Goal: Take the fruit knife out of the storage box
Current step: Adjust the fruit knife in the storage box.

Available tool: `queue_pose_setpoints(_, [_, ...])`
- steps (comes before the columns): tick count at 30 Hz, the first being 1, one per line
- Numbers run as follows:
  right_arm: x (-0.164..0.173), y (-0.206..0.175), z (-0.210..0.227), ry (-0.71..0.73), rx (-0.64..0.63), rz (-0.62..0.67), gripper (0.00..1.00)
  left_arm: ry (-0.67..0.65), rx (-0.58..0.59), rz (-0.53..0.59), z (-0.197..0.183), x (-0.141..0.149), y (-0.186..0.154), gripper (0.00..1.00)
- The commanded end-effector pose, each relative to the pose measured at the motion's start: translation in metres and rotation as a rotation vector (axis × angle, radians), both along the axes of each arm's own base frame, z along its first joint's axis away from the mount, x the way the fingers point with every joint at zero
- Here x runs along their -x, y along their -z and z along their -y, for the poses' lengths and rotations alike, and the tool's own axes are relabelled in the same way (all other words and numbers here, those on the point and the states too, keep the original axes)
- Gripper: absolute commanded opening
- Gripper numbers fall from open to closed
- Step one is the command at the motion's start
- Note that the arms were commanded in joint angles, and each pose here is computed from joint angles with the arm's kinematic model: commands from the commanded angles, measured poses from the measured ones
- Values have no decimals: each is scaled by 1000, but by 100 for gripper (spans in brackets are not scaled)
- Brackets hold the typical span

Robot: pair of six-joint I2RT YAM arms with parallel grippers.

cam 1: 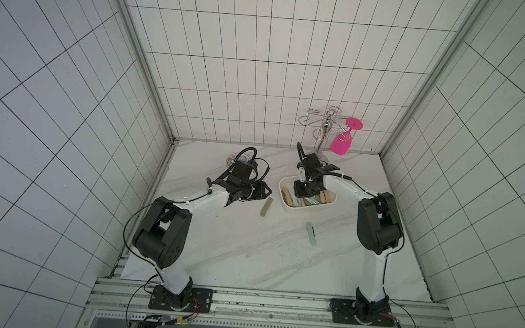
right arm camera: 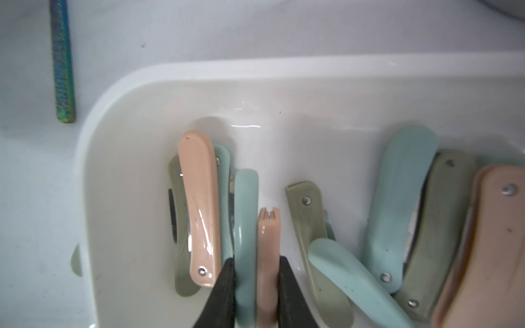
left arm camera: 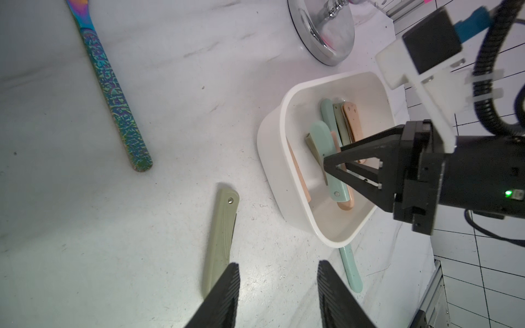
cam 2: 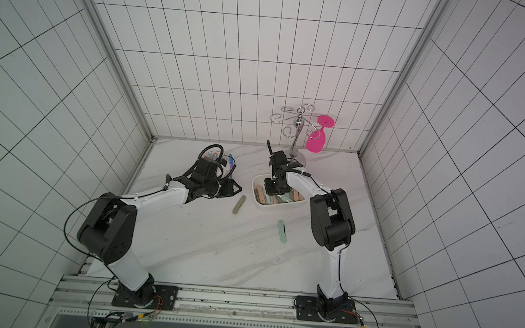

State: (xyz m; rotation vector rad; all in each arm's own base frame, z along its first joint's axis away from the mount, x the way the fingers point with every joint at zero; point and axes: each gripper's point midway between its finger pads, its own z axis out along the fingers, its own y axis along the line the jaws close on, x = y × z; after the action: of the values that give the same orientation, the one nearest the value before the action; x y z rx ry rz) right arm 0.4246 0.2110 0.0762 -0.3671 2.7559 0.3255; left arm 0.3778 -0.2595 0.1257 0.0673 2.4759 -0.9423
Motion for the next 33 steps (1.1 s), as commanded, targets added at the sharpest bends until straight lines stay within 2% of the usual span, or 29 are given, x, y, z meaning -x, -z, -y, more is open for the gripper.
queue_pose_setpoints(1, [9,-7,1,3,-55,-23,0,7,55,68,8,-6,-28,48])
queue_pose_setpoints(6, [12,8,4,9,-43,-56,0,10,65,68,11,-5,-28,48])
queue_pose_setpoints(12, [3,38,15,31,54,-72,2,8,69,64,12,-4,-27,48])
queue_pose_setpoints(14, [3,45,14,28,55,-90,15,7,68,64,12,-5,-26,48])
queue_pose_setpoints(19, [5,43,14,28,50,-91,40,4,65,67,10,-5,-26,48])
queue_pose_setpoints(24, [8,28,14,28,30,-69,44,6,66,62,11,-6,-25,48])
queue_pose_setpoints(33, [8,8,24,61,28,-30,43,10,63,58,10,-7,-22,48])
